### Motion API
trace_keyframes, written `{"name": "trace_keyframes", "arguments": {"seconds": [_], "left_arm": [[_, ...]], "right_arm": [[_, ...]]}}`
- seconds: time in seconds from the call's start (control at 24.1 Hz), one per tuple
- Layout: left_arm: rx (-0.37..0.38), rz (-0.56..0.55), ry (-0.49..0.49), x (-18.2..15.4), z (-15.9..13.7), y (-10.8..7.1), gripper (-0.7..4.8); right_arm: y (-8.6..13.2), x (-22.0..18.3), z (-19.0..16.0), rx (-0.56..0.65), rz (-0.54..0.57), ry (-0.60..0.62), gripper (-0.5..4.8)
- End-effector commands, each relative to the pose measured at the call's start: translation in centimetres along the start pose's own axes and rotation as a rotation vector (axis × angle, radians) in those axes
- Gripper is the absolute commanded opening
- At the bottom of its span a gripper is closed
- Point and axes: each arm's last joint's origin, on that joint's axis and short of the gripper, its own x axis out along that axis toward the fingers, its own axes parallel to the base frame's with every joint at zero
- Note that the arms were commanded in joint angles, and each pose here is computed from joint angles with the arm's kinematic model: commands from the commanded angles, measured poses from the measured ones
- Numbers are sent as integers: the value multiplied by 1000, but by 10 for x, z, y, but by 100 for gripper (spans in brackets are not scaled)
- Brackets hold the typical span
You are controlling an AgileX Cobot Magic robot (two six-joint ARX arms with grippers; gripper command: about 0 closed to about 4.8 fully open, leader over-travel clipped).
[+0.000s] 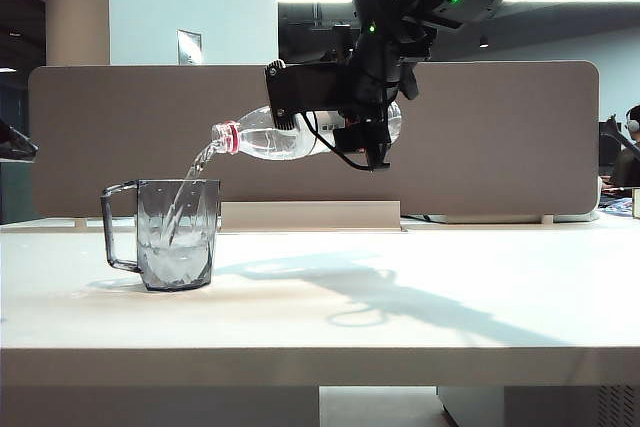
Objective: Pick up the mineral water bottle on the table and pour water into the mug until it's half full.
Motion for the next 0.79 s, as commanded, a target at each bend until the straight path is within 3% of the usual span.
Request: {"name": "trace_keyframes", "arguments": {"seconds": [0.04,0.62,0.79], "left_arm": [[9,-1,-14,0,2,0,-5],[9,-1,-14,0,2,0,-5],[9,-1,-13,0,2,0,-5]], "right_arm": [[-14,-4,-1,24,-73,0,261],[-16,-4,-1,35,-92,-1,261],[-16,-5,1,189,-88,-12,261]]}}
